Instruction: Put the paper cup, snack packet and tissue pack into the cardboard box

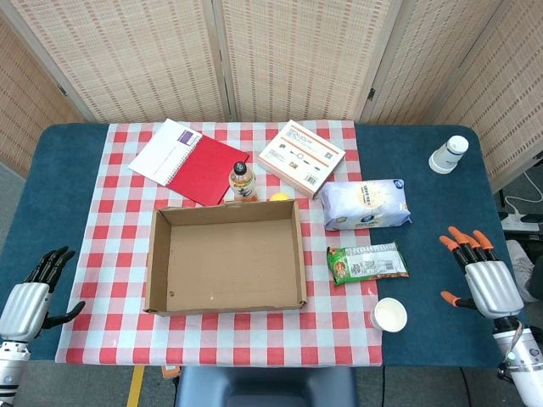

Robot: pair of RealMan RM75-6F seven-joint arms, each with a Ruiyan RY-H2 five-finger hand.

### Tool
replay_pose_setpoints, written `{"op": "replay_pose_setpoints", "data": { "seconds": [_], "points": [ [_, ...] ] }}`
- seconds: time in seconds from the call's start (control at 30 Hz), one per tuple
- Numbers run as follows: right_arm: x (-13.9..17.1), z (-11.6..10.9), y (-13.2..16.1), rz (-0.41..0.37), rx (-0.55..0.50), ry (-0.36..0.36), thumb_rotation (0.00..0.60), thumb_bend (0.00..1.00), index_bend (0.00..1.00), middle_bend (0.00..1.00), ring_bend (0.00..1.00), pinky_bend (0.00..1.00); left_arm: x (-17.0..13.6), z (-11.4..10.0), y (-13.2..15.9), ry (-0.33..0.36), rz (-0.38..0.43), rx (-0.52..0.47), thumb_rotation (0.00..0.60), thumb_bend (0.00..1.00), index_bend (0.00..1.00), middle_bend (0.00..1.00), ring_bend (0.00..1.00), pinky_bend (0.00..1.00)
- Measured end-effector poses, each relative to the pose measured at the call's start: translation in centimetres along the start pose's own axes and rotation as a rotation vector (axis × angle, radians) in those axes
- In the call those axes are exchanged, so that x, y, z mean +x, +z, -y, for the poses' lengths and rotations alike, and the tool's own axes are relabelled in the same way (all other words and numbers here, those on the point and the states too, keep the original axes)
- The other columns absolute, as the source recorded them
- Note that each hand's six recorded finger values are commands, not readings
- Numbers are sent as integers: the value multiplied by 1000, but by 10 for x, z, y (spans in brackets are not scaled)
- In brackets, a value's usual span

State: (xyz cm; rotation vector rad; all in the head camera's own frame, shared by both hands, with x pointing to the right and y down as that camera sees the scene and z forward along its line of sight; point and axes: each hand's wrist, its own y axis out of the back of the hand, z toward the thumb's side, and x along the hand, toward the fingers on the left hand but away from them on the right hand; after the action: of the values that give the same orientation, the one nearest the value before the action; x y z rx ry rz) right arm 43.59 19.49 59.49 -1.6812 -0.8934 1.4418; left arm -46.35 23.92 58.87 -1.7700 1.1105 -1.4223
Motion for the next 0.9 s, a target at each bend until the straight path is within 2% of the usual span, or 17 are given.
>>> {"op": "replay_pose_setpoints", "data": {
  "seconds": [0.57,0.77,0.9],
  "points": [
    [4,-6,3,-8,-17,-14,600,0,137,0,0,67,1,3,2,-12,13,-7,600,230,94,28,0,218],
    [8,-21,-5,7,-25,-32,600,0,137,0,0,87,3,3,-2,-21,1,-11,600,229,92,28,0,223],
    [12,-38,-8,11,-25,-37,600,0,137,0,0,100,3,1,-2,-13,-2,-18,600,230,92,28,0,224]
  ]
}}
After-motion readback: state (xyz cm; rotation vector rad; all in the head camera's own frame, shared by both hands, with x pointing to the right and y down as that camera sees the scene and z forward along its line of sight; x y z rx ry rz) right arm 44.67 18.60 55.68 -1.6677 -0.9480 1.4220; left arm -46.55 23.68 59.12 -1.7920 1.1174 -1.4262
